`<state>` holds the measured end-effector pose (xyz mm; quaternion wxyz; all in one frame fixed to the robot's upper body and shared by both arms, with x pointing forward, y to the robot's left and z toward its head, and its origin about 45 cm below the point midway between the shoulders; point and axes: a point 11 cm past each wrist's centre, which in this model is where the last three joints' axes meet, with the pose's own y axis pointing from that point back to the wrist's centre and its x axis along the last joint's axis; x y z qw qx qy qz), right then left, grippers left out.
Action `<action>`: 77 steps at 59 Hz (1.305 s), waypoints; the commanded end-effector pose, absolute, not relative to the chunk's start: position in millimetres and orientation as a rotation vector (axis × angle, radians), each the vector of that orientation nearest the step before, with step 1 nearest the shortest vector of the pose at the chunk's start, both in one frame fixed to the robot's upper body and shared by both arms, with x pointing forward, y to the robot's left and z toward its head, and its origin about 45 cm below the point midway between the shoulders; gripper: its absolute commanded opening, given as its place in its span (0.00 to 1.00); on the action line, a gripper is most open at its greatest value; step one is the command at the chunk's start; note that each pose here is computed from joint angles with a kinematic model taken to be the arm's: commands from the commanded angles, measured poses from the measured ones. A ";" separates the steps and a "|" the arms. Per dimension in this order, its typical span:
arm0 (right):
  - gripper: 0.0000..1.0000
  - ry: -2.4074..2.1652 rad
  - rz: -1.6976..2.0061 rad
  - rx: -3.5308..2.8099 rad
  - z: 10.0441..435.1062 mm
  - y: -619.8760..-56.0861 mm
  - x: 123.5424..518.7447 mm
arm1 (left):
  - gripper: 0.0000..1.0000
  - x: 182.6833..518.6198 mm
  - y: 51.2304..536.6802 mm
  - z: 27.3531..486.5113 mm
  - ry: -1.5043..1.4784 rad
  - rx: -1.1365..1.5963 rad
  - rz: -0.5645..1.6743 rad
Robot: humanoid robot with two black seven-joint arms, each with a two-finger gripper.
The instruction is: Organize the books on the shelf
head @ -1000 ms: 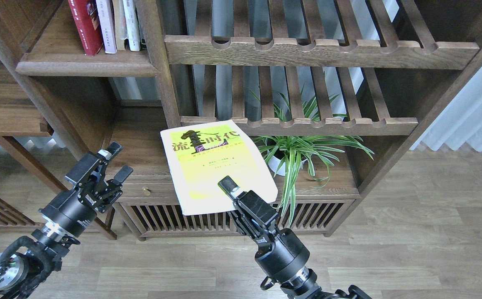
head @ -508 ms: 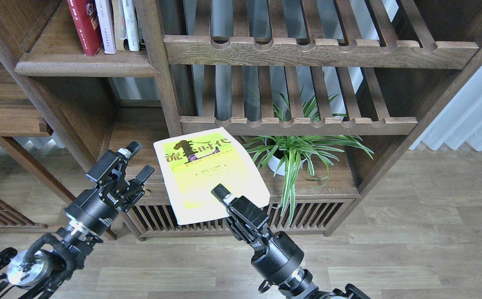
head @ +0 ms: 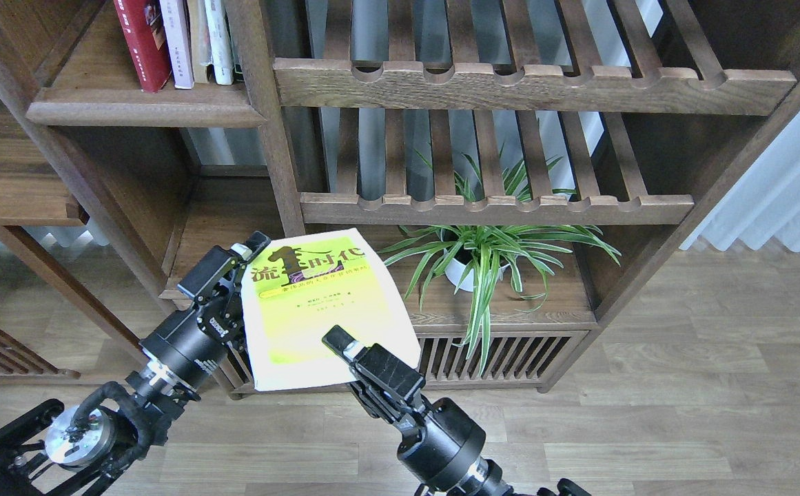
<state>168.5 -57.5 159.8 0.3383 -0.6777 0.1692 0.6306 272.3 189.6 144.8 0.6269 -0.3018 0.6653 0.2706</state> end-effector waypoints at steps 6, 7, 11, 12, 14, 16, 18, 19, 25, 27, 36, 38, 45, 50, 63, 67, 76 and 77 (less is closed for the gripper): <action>0.22 0.438 1.646 -1.766 159.7 -56.7 167.5 | 0.64 271.5 183.8 144.9 1.534 -0.699 0.608; 0.22 0.436 1.648 -1.769 159.6 -55.9 166.7 | 0.61 271.7 183.9 144.9 1.533 -0.700 0.610; 0.22 0.432 1.652 -1.769 159.5 -54.9 165.5 | 0.50 273.2 187.6 144.6 1.528 -0.712 0.630; 0.22 0.432 1.652 -1.769 159.5 -54.9 165.5 | 0.46 273.7 188.2 144.5 1.526 -0.717 0.634; 0.22 0.432 1.652 -1.769 159.5 -54.9 165.5 | 0.42 274.0 188.1 144.5 1.527 -0.722 0.637; 0.22 0.432 1.652 -1.769 159.5 -54.9 165.5 | 0.40 274.3 188.4 144.5 1.527 -0.726 0.640; 0.22 0.432 1.652 -1.769 159.5 -54.9 165.5 | 0.37 274.4 188.0 144.6 1.528 -0.728 0.640; 0.22 0.432 1.652 -1.769 159.5 -54.9 165.5 | 0.37 274.4 188.0 144.6 1.528 -0.728 0.640; 0.22 0.433 1.653 -1.768 159.2 -55.0 165.2 | 0.33 274.3 187.4 144.6 1.528 -0.729 0.638; 0.22 0.433 1.653 -1.768 159.2 -55.0 165.2 | 0.32 274.8 187.3 145.0 1.527 -0.729 0.637; 0.22 0.434 1.654 -1.767 158.9 -55.0 164.8 | 0.20 275.2 185.9 146.1 1.526 -0.729 0.632; 0.22 0.435 1.656 -1.765 158.7 -55.1 164.5 | 0.14 276.8 184.8 147.9 1.523 -0.729 0.626; 0.22 0.435 1.656 -1.765 158.7 -55.1 164.5 | 0.12 280.0 179.6 152.0 1.517 -0.728 0.608; 0.23 0.436 1.656 -1.766 158.4 -55.1 164.0 | 0.11 280.8 179.4 152.9 1.513 -0.722 0.605; 0.26 0.492 1.617 -1.764 154.3 -67.0 177.7 | 0.11 280.0 204.7 148.6 1.484 -0.678 0.668; 0.28 0.517 1.608 -1.768 150.4 -70.9 182.8 | 0.11 280.4 211.3 148.5 1.476 -0.668 0.683; 0.36 0.539 1.604 -1.774 146.2 -73.6 186.0 | 0.11 280.8 219.5 148.4 1.463 -0.653 0.701; 0.37 0.540 1.603 -1.775 146.1 -73.6 186.1 | 0.11 280.8 220.0 148.4 1.462 -0.653 0.702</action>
